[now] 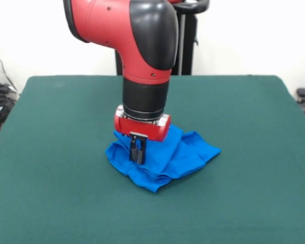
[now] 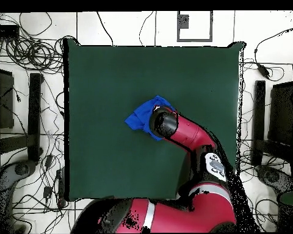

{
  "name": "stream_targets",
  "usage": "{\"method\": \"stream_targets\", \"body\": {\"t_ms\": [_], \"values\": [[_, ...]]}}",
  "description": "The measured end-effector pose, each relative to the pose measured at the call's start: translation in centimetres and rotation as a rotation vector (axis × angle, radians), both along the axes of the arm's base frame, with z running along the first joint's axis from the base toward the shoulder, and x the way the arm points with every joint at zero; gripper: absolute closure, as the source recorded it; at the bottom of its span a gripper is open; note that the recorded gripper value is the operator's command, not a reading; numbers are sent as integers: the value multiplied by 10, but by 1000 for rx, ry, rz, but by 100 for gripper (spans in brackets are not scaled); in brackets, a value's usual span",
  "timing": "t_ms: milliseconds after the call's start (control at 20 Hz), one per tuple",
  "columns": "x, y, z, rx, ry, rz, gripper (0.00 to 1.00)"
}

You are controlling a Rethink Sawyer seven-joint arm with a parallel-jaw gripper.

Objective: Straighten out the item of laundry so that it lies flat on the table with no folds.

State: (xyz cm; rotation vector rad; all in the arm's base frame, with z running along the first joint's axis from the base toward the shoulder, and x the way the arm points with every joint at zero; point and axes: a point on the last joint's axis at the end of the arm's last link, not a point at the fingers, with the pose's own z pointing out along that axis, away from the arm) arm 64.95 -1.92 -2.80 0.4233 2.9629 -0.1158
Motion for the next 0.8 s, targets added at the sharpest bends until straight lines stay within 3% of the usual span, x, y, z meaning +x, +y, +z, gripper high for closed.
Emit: {"method": "stream_targets", "body": {"t_ms": [350, 800], "values": [[4, 5, 9, -1, -11, 8, 100], [24, 17, 67, 20, -30, 26, 100]]}}
